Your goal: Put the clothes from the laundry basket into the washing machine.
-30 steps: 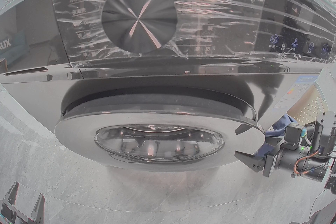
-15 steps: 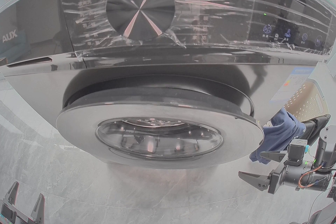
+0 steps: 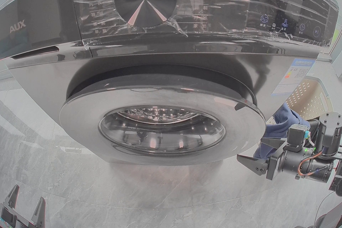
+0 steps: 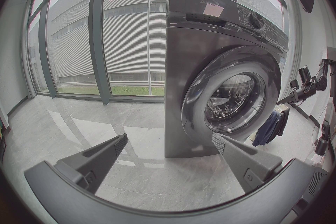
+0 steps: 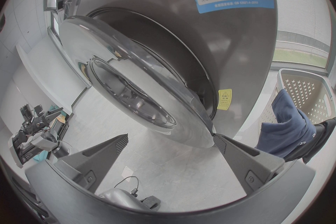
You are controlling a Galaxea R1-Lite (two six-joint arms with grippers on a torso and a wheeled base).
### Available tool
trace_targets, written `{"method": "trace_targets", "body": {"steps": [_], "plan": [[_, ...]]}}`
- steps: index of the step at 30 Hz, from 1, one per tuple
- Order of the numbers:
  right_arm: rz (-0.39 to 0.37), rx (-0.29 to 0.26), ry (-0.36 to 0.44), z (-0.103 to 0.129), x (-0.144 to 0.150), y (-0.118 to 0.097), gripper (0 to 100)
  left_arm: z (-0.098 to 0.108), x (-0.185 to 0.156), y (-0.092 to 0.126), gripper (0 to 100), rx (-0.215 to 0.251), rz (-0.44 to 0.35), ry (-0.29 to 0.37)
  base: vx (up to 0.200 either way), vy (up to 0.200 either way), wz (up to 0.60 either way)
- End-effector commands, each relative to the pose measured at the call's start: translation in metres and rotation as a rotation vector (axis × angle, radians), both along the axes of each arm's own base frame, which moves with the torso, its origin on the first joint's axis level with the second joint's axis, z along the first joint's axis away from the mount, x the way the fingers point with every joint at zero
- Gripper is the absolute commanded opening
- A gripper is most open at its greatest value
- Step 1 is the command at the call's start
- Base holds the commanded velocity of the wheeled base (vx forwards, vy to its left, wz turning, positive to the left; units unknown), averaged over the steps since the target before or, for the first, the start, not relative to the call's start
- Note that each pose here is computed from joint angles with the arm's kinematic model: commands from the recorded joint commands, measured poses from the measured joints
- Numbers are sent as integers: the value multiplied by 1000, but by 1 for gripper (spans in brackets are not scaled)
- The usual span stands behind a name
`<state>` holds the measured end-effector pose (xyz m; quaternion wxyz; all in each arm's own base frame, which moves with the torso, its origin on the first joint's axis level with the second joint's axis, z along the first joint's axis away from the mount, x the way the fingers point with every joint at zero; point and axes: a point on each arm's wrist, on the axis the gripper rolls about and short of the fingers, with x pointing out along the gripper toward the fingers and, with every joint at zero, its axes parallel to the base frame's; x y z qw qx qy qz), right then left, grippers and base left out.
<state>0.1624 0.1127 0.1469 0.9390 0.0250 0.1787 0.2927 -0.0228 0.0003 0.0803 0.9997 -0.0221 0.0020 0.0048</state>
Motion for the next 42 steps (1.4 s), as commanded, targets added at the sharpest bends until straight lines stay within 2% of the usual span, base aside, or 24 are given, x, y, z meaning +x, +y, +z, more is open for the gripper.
{"method": "trace_targets", "body": {"steps": [1, 4, 7, 11, 16, 20, 29, 39, 40, 42], "plan": [[15, -21, 17, -4, 7, 6, 100, -4, 1, 0, 100, 0, 1, 8, 0, 0, 0], [24, -28, 27, -7, 3, 6, 100, -4, 1, 0, 100, 0, 1, 8, 0, 0, 0], [61, -35, 35, -12, -13, 3, 100, -4, 1, 0, 100, 0, 1, 8, 0, 0, 0], [51, -41, 38, -14, -20, -4, 100, -4, 1, 0, 100, 1, 1, 8, 0, 0, 0], [-29, -42, 25, -10, -6, -14, 100, -4, 1, 0, 100, 1, 0, 8, 0, 0, 0], [-54, -47, 14, -7, 13, -9, 100, -4, 1, 0, 100, 0, 0, 8, 0, 0, 0], [-17, -30, 4, -1, 33, 7, 100, -4, 1, 0, 100, 1, 0, 8, 0, 0, 0], [27, -47, 39, -12, 10, 2, 100, -4, 1, 0, 100, 1, 0, 8, -20, 0, 0], [38, -56, 55, -17, -3, -4, 100, -4, 1, 0, 100, 1, 0, 8, -200, 0, 0], [43, -60, 61, -20, -10, -7, 100, -4, 1, 0, 100, 0, 0, 8, -200, 0, 0]]}}
